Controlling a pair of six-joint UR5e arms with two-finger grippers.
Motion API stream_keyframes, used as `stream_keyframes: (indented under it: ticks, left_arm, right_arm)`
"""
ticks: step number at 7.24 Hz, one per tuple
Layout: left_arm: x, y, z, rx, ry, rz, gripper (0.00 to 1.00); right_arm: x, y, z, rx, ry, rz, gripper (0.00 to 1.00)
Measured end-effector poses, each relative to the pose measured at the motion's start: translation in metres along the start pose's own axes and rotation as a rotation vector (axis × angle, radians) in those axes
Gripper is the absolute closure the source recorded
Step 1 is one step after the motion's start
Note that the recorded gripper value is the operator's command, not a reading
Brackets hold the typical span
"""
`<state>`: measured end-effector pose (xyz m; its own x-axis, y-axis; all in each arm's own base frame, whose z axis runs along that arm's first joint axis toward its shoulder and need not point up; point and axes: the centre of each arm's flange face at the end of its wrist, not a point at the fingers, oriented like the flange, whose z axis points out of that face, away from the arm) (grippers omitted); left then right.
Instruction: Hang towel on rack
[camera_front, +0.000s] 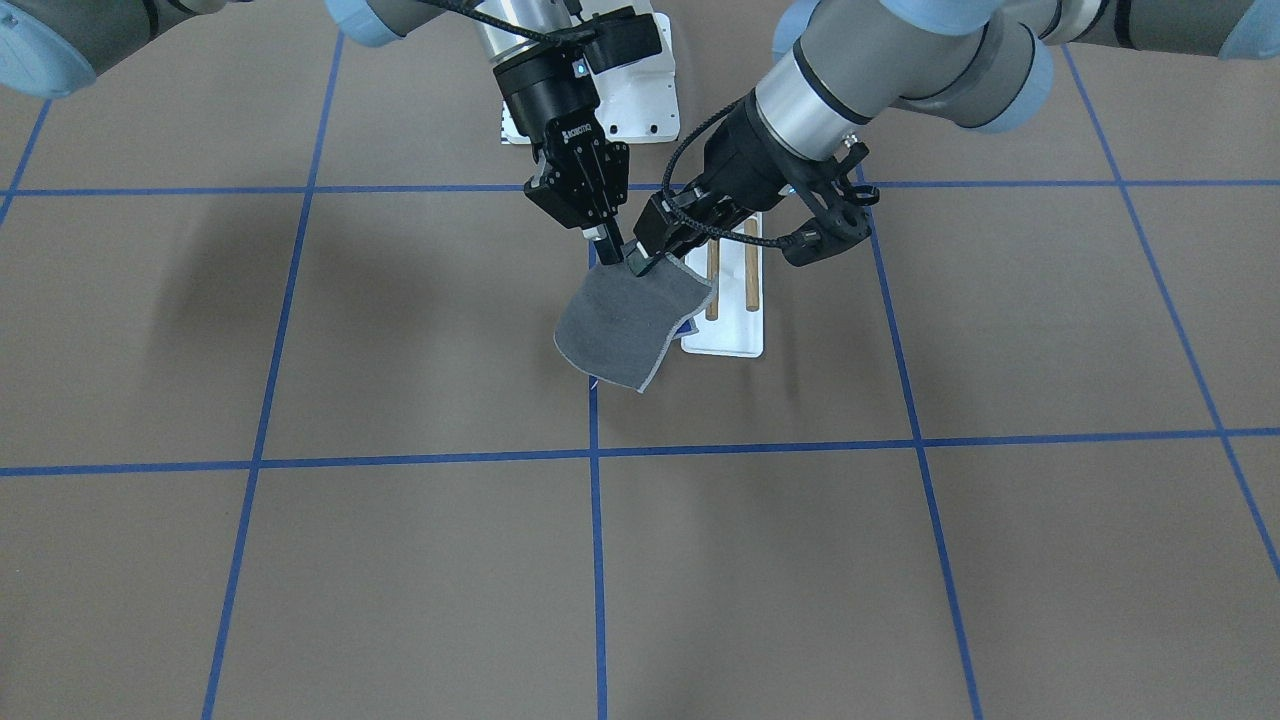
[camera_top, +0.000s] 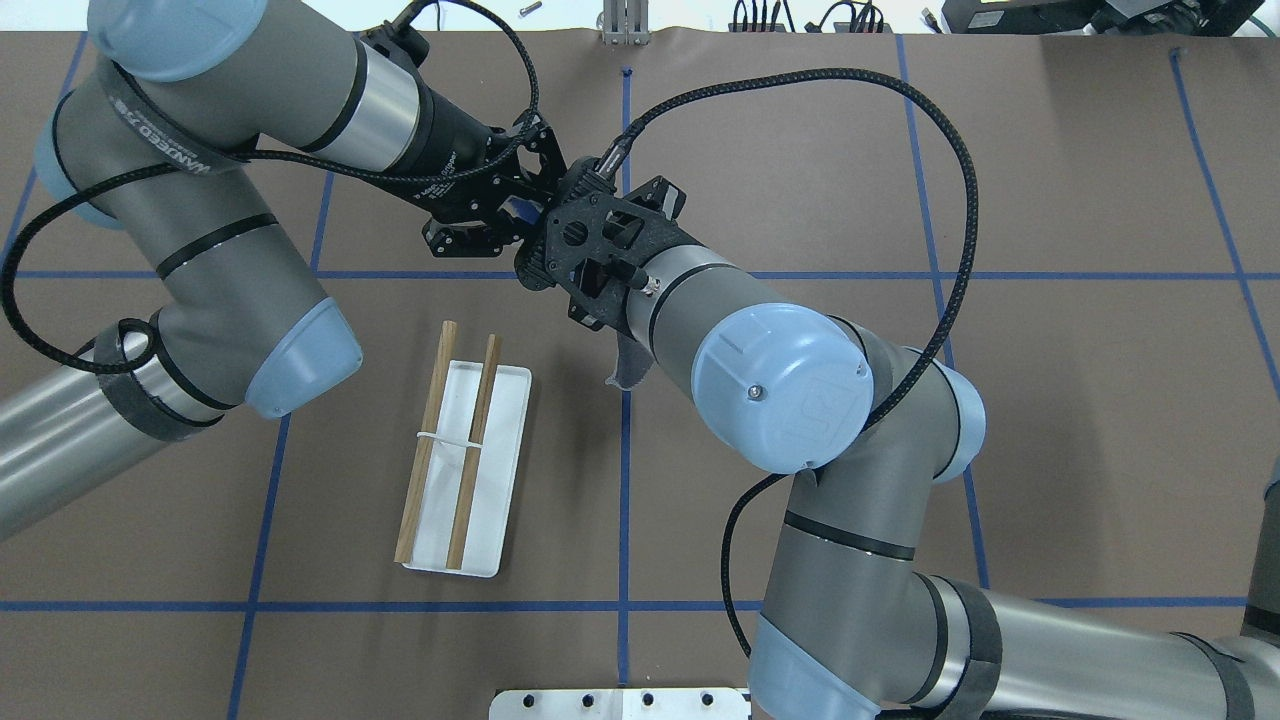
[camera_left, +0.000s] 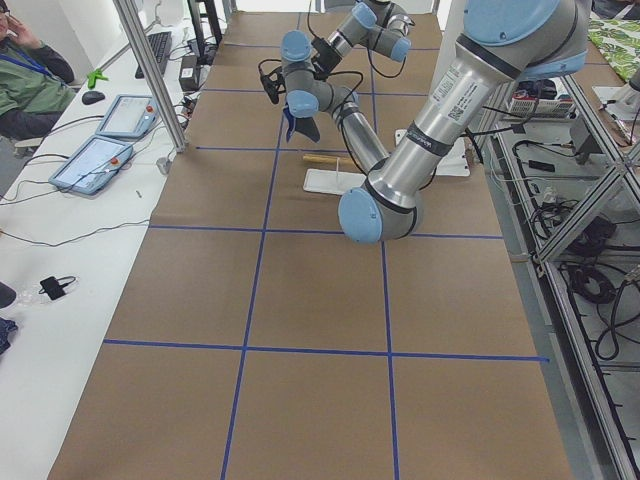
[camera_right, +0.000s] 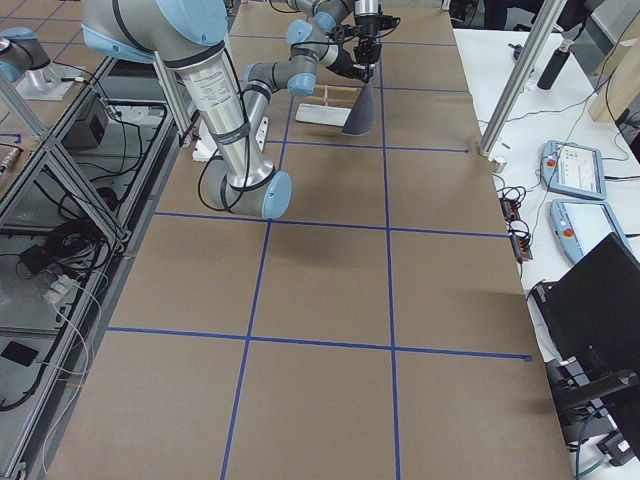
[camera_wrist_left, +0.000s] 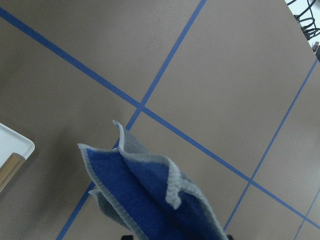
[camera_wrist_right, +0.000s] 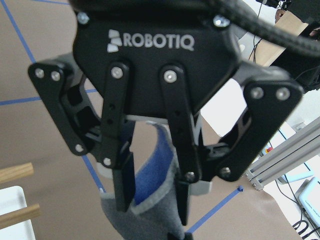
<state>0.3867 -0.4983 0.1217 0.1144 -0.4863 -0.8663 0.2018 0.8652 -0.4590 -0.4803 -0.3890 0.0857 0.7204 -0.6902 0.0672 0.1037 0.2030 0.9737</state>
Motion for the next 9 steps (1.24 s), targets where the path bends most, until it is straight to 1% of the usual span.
stream_keyframes:
  ticks: [2,3,4,6,7,8,9]
  left_arm:
    - [0.0,0.001,-0.001,-0.003,0.006,0.007,1.0]
    - [0.0,0.001,-0.001,-0.003,0.006,0.009,1.0]
    - [0.0,0.002,-0.002,-0.003,0.007,0.01,1.0]
    - [0.001,0.002,-0.002,-0.002,0.009,0.013,1.0]
    - [0.001,0.001,-0.003,0.004,0.013,0.015,1.0]
    - [0.002,0.0,-0.004,0.016,0.018,0.016,1.0]
    - [0.004,-0.001,-0.007,0.025,0.024,0.018,1.0]
  right_arm:
    - [0.0,0.0,-0.001,0.002,0.0,0.001,1.0]
    - [0.0,0.001,-0.001,0.002,0.0,0.001,0.91]
    - [0.001,0.002,-0.003,0.006,-0.002,0.024,0.46]
    - [0.002,0.005,-0.01,0.014,-0.01,0.163,0.22]
    - [0.003,0.009,-0.02,0.019,-0.02,0.197,0.09]
    - [0.003,0.016,-0.032,0.023,-0.032,0.212,0.03]
    - [0.003,0.021,-0.043,0.027,-0.044,0.22,0.04]
